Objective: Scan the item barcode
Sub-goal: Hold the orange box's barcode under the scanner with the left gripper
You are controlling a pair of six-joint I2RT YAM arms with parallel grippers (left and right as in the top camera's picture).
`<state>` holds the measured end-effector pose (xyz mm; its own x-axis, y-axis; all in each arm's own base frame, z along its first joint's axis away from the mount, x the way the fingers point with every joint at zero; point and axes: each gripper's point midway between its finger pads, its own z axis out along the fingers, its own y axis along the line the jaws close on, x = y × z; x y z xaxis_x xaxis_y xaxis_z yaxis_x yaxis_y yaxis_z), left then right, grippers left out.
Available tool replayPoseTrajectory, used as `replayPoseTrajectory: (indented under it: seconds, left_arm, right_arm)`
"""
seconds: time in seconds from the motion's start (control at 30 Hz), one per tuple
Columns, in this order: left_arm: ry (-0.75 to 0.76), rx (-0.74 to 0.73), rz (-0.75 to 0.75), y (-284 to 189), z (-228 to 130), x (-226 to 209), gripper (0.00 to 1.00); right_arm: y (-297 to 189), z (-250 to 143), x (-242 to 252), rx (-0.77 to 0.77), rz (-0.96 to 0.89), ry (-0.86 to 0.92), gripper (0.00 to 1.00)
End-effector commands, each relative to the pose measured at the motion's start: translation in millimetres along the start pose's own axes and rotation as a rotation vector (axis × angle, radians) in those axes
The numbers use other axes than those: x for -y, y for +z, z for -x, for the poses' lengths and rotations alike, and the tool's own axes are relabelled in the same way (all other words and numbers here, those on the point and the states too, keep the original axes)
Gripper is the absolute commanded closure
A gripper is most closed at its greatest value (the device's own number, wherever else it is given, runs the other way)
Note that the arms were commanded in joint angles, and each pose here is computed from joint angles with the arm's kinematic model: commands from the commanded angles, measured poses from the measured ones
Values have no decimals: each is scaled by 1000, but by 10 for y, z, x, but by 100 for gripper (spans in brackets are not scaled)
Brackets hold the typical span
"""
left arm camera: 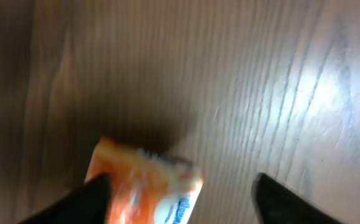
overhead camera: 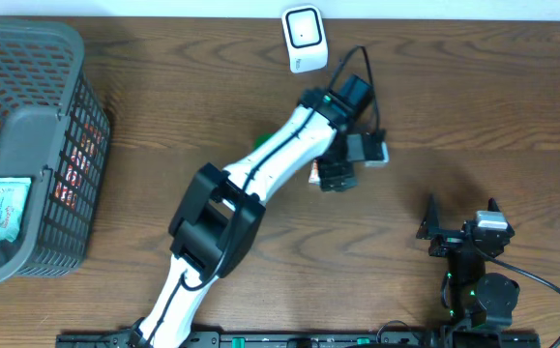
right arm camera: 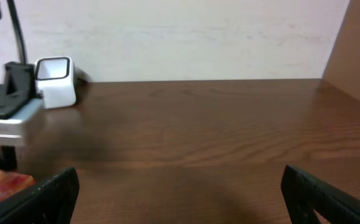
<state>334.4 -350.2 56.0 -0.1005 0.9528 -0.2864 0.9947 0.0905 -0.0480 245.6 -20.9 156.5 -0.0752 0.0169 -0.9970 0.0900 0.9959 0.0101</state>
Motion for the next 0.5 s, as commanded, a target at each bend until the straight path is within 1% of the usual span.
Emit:
replayPoseTrajectory:
  seconds: [0.0, 0.1, 0.17, 0.27, 0.33, 0.37, 0.47]
  left_arm:
    - [-122, 17, 0, 45, 99, 52, 49]
    - [-176, 40, 10, 52, 172, 39, 59]
    - [-215, 55, 20, 56, 203, 8, 70]
    - [-277, 77, 32, 70, 246, -45, 72]
    - [-342, 96, 39, 82, 284, -81, 78]
    - [-366, 101, 40, 92, 295, -93, 79]
    - [-405, 93, 34, 157, 274, -96, 81]
  right_arm:
    - [-3, 1, -5, 2, 2, 2, 1]
    - [-3, 1, -5, 2, 2, 2, 1]
    - [-3, 1, -5, 2, 2, 2, 1]
    - [-3, 1, -5, 2, 2, 2, 1]
    - [-3, 1, -5, 2, 2, 2, 1]
    - [-3, 1, -5, 2, 2, 2, 1]
    - [-3, 1, -5, 2, 2, 2, 1]
